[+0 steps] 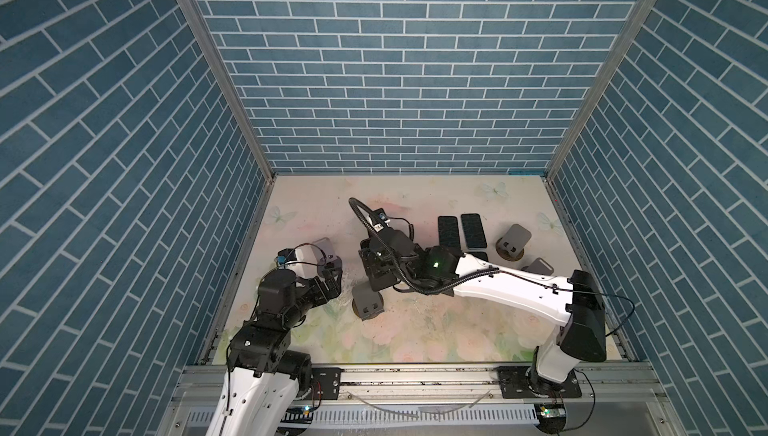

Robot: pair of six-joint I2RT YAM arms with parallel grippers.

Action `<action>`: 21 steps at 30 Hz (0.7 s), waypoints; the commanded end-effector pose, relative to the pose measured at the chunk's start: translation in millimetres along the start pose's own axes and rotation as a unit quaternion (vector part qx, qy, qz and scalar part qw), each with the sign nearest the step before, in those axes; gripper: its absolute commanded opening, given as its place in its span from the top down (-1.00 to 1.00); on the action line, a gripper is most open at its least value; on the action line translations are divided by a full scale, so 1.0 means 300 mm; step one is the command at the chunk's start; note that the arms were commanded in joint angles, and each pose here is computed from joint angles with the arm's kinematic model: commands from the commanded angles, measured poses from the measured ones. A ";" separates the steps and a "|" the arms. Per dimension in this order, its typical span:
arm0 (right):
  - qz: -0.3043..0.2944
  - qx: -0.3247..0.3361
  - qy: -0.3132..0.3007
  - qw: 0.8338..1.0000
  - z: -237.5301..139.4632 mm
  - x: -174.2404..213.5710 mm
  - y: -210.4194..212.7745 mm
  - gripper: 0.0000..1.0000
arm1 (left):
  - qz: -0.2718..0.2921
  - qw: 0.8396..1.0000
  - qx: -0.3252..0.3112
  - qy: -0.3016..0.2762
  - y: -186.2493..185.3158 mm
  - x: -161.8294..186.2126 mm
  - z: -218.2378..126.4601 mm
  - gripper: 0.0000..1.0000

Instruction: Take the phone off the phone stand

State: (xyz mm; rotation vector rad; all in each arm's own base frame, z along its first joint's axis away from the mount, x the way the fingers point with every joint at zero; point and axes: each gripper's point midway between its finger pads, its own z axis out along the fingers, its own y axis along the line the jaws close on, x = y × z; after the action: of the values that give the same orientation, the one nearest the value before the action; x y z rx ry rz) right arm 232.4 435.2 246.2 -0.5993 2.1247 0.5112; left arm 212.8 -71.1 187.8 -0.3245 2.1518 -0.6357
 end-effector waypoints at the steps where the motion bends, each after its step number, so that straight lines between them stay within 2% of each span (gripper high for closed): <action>1: 0.013 0.031 -0.007 0.999 -0.023 -0.007 -0.107 -0.24 | -0.001 0.999 0.048 -0.016 -0.075 -0.045 -0.019 -0.99; 8: 0.048 0.075 0.010 0.996 -0.030 0.051 -0.293 -0.24 | -0.016 0.994 0.104 -0.022 -0.156 -0.083 -0.021 -0.99; 14: 0.075 0.108 0.027 0.991 -0.038 0.107 -0.428 -0.24 | -0.014 0.993 0.114 -0.017 -0.197 -0.107 0.003 -0.99; 21: 0.099 0.129 0.050 0.985 -0.053 0.173 -0.521 -0.24 | 0.044 0.995 0.095 0.003 -0.276 -0.095 0.068 -0.99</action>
State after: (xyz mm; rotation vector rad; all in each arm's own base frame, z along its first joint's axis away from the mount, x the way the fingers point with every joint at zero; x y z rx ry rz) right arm 289.8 302.7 188.8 -0.3440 2.2935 0.2868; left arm 236.2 -128.4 222.0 -0.1757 2.1336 -0.8435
